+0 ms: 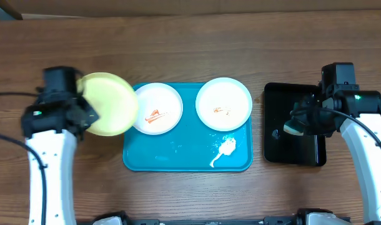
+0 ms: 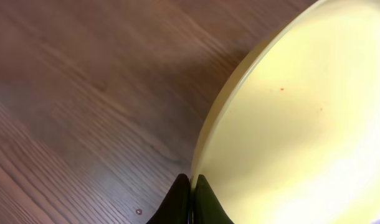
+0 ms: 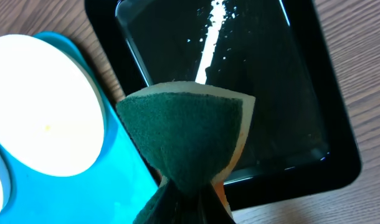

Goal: Clean dirty plates on tray and stack at the side
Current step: 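Place the yellow plate on the table left of the tray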

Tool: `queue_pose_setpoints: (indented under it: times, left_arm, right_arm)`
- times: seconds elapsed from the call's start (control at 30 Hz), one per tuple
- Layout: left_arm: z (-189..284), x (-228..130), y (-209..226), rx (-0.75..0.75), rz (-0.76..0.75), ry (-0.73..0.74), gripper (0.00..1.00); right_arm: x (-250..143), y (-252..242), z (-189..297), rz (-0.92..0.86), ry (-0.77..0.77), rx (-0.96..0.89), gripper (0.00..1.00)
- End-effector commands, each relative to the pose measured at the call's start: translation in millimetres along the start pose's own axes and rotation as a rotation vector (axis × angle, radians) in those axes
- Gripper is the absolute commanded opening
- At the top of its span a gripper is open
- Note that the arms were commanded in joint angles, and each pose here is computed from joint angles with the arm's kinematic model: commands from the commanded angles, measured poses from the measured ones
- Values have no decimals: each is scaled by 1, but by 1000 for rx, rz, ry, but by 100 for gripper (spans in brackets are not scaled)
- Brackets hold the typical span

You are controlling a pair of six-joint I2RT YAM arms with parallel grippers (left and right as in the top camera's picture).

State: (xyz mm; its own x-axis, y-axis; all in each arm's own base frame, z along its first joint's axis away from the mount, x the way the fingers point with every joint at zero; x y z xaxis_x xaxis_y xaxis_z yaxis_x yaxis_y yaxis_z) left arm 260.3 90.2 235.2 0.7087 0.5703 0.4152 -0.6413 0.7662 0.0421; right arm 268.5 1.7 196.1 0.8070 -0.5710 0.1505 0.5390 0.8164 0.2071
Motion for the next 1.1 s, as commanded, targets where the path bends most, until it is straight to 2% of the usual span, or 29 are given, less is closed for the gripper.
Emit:
queue_pose_setpoints:
  times: [0.0, 0.27, 0.47, 0.67, 0.77, 0.9, 1.03, 1.07]
  left_arm:
    - [-19, 12, 11, -70, 131, 79, 4]
    - [-96, 24, 34, -56, 267, 246, 4]
    - [-139, 27, 42, -82, 261, 304, 4]
    - [-157, 30, 49, -66, 224, 297, 4]
    - [-158, 33, 51, -69, 229, 282, 9]
    - [-158, 35, 54, -68, 238, 274, 7]
    - [-158, 34, 53, -77, 223, 277, 16]
    - [-157, 35, 51, -102, 211, 277, 21]
  right_arm:
    - [0, 2, 5, 25, -6, 23, 4]
    - [-2, 1, 5, 31, 3, 17, 4]
    - [-4, 0, 5, 50, 12, 12, 4]
    - [-4, 0, 5, 52, 13, 11, 4]
    - [-4, -1, 5, 52, 13, 11, 4]
    - [-5, -1, 5, 52, 16, 9, 4]
    - [-5, -1, 5, 52, 16, 9, 4]
    - [-5, -1, 5, 52, 16, 9, 4]
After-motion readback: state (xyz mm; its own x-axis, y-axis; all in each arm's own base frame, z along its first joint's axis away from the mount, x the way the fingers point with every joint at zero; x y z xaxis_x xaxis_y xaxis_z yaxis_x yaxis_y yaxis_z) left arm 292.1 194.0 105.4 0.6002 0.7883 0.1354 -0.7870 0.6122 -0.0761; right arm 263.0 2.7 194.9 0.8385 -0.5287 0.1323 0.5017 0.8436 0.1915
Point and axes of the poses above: each gripper's point midway between its finger pads, its own z axis back along the fingers, its own y axis along the line the jaws close on, x = y × z, the point moved 5 cm from there along z, back along the fingers, and after that the axes turned 5 degrees about -z, right-handed, at the moved point
